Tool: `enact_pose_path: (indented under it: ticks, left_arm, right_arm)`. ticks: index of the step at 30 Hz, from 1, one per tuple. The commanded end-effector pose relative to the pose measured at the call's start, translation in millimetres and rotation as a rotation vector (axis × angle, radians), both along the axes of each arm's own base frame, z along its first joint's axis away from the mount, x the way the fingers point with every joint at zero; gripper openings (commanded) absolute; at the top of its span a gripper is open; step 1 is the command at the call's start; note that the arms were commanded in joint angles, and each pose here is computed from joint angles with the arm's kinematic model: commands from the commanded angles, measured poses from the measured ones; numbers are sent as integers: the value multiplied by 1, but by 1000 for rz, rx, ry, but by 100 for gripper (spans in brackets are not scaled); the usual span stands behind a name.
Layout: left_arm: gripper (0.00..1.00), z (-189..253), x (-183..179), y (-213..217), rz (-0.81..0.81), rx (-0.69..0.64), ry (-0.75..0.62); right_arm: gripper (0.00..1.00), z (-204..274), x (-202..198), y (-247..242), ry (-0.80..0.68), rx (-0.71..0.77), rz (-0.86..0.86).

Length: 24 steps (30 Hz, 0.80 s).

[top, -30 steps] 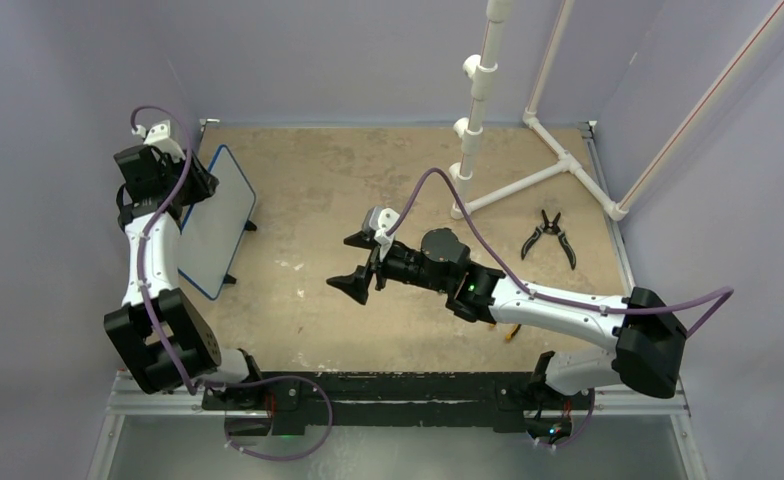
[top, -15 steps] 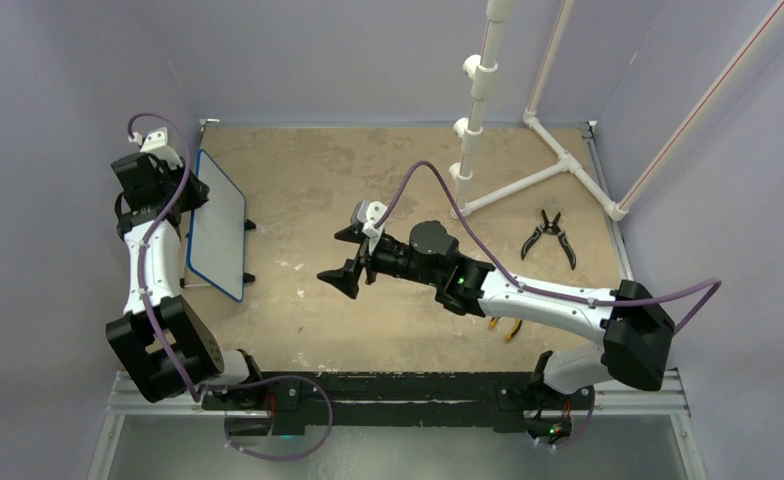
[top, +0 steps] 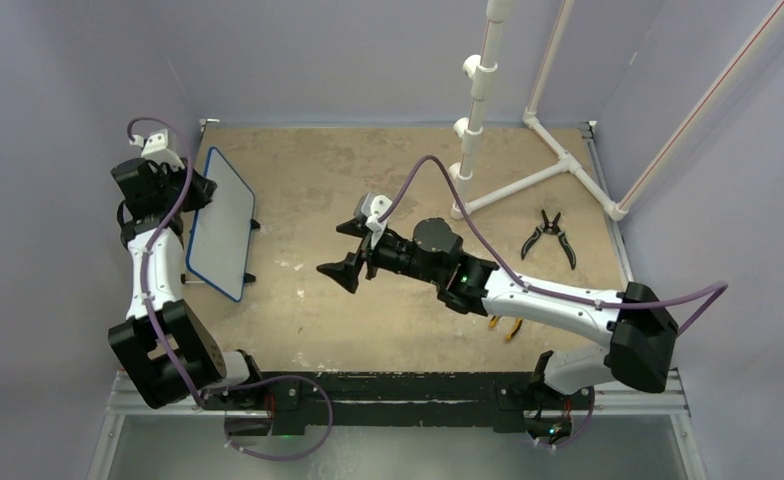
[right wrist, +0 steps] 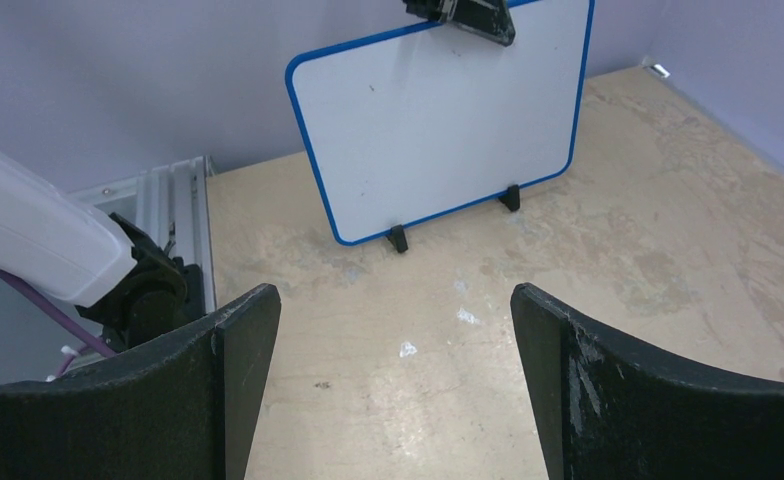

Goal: Write a sentence on the whiteboard
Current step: Move the whiteboard to the center of the board.

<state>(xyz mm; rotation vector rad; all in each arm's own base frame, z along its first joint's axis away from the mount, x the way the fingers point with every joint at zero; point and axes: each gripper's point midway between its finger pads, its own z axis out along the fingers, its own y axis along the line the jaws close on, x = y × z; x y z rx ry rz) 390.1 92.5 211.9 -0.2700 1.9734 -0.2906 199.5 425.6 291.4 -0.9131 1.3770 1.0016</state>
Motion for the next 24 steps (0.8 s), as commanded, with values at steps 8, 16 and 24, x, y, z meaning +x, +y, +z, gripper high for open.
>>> enact_pose_path:
  ticks: [8,16,24]
  left_arm:
    - [0,-59,-19,-65,-43,-352,213]
    - [0,-51,-6,-93,-78,-361,185]
    - [0,-56,12,-145,-199,-377,198]
  right_arm:
    - [88,23,-9,-18,-42,105,-13]
    - [88,15,-12,-25,-42,109,-19]
    - [88,8,-12,-30,-42,96,-29]
